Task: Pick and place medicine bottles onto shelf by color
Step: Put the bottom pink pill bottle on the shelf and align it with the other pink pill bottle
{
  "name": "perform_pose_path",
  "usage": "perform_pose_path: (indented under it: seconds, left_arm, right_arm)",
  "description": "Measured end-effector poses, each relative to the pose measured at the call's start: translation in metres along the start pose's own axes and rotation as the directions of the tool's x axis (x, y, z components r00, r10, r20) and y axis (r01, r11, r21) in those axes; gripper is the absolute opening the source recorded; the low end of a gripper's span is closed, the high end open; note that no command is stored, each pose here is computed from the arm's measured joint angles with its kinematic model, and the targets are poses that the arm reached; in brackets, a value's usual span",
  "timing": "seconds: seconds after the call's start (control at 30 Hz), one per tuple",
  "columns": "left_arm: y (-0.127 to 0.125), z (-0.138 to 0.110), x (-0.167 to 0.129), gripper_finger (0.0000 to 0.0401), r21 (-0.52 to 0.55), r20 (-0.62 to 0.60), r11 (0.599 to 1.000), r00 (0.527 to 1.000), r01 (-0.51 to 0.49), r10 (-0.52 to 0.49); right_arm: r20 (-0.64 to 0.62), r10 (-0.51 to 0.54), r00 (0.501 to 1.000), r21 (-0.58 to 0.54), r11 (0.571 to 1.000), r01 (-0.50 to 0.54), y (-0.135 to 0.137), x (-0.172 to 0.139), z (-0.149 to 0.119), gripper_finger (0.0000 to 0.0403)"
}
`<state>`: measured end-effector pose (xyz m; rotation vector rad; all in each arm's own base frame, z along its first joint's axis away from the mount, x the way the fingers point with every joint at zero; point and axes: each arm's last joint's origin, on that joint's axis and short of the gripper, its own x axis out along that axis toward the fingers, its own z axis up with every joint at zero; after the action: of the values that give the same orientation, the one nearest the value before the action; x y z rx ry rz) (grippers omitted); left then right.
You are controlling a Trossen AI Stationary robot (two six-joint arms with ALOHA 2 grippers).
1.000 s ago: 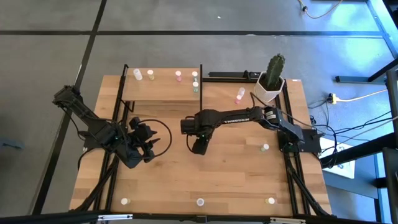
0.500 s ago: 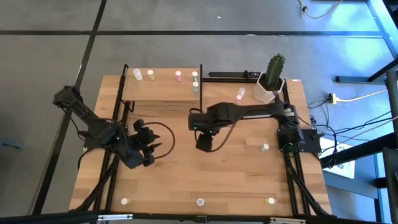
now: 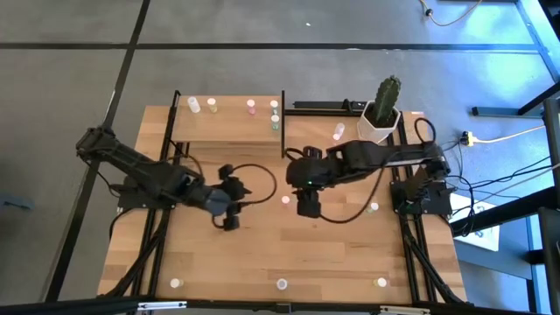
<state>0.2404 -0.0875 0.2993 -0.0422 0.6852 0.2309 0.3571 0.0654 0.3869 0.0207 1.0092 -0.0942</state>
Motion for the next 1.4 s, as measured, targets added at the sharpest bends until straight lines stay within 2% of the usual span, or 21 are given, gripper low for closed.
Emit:
perform_pose_path:
  seconds: [0.27,0.67,1.4]
  left_arm:
    - [0.006,0.014,0.044,0.0135,0.002,0.030,1.000,1.000,0.007,-0.007]
    - [-0.003,0.007,0.078,0.0135,0.029,-0.012,1.000,1.000,0.004,-0.004]
    - [-0.003,0.008,0.084,0.0135,0.017,-0.002,1.000,1.000,0.001,-0.001]
  right_arm:
    - [0.030,0.036,0.999,-0.124,0.992,-0.032,0.011,-0.022,-0.007,0.0188]
    - [0.047,0.045,0.998,-0.138,0.990,-0.039,0.011,-0.028,-0.008,0.0188]
    - [0.068,0.050,0.996,-0.134,0.990,-0.041,0.011,-0.028,-0.006,0.0188]
